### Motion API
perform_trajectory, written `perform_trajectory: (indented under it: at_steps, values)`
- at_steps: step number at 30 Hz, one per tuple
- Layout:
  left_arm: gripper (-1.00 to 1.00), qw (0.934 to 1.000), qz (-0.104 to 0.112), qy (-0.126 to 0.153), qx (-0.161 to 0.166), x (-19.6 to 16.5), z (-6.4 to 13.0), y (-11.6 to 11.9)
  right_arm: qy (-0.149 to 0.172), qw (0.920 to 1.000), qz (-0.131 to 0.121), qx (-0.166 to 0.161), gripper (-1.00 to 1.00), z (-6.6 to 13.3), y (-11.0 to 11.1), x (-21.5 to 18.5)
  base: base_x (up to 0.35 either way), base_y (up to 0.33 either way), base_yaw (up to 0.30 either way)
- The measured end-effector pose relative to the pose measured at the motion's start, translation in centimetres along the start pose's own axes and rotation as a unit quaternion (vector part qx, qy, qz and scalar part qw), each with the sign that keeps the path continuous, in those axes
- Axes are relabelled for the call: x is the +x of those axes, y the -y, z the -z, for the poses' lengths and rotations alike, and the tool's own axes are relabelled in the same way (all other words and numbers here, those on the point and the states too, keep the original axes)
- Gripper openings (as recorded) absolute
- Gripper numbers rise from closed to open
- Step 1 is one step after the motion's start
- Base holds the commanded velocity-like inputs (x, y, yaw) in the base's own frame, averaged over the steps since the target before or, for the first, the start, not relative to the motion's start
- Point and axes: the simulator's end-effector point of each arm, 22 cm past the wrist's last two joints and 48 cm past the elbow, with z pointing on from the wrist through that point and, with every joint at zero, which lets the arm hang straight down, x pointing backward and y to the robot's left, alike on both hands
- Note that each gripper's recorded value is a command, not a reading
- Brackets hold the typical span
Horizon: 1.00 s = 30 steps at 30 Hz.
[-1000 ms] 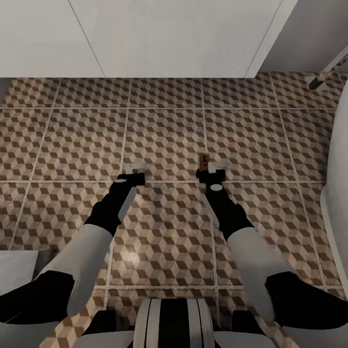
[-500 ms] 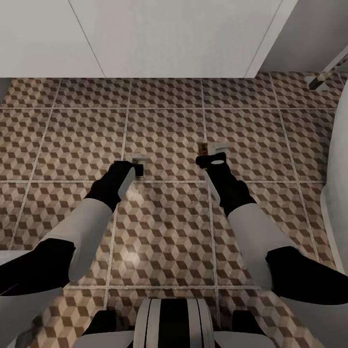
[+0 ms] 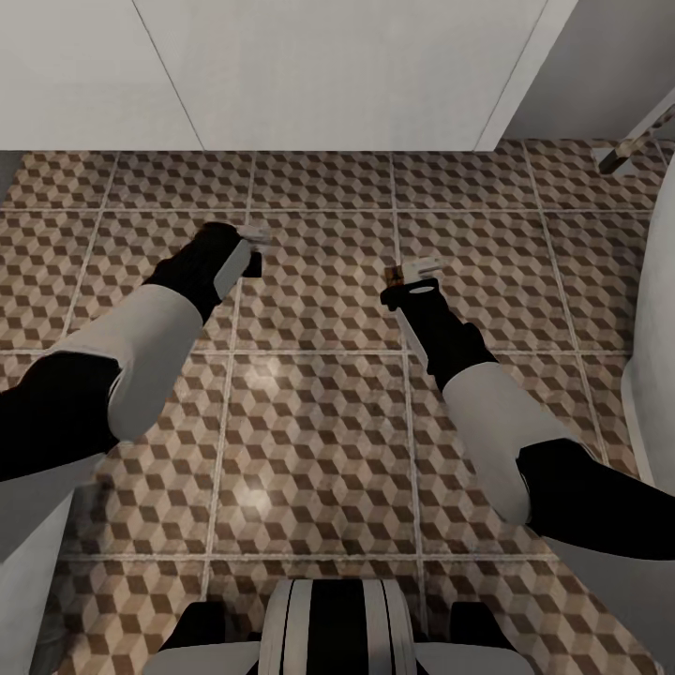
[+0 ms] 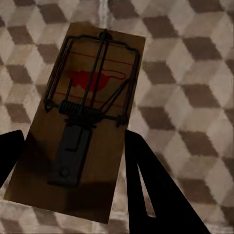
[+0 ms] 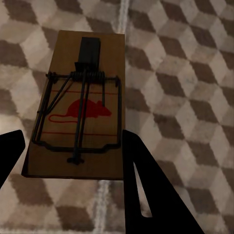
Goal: Take the four mousetraps from the cabinet in the bathroom and place them on the bathroom floor. Make sure all four end up on the same floor surface, and ensure that at least two of them are either under or directly next to the same bathroom sink.
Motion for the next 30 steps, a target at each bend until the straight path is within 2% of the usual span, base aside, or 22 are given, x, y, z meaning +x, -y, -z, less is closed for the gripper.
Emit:
perform_trajectory:
  at_steps: [2, 4, 10, 13, 15, 18, 22, 30]
  values:
    - [-1.00, 0.9999, 0.006, 0.011, -0.001, 0.5, -0.8, 0.1, 0.000, 1.0000, 0.000, 0.000, -1.00, 0.0, 0.0, 0.0, 0.000, 0.000, 0.000]
    - [-1.00, 0.9989, 0.018, 0.044, -0.001, -0.2, -1.2, 0.3, 0.001, 1.0000, 0.000, 0.000, -1.00, 0.0, 0.0, -0.1, 0.000, 0.000, 0.000]
    - [-1.00, 0.9945, 0.034, 0.099, 0.004, -2.0, -1.1, 0.7, 0.012, 0.9999, -0.002, -0.008, -1.00, 0.0, -0.4, -0.6, 0.000, 0.000, 0.000]
    - [-1.00, 0.9879, 0.050, 0.146, 0.010, -3.6, -0.8, 1.1, 0.035, 0.9991, -0.007, -0.025, -1.00, 0.1, -1.1, -1.6, 0.000, 0.000, 0.000]
    - [-1.00, 0.9853, 0.054, 0.161, 0.021, -3.0, -1.2, 1.8, 0.047, 0.9982, -0.009, -0.035, -1.00, 0.2, -1.6, -2.1, 0.000, 0.000, 0.000]
    - [-1.00, 0.9839, 0.055, 0.166, 0.036, -0.9, -2.0, 2.8, 0.063, 0.9970, -0.011, -0.043, -1.00, 0.3, -1.9, -2.8, 0.000, 0.000, 0.000]
    - [-1.00, 0.9849, 0.054, 0.159, 0.041, 1.6, -2.8, 3.4, 0.087, 0.9950, -0.016, -0.047, -1.00, 0.4, -2.1, -3.8, 0.000, 0.000, 0.000]
    - [-1.00, 0.9891, 0.050, 0.131, 0.044, 7.1, -4.3, 4.0, 0.121, 0.9912, -0.022, -0.048, -1.00, 0.7, -2.1, -5.2, 0.000, 0.000, 0.000]
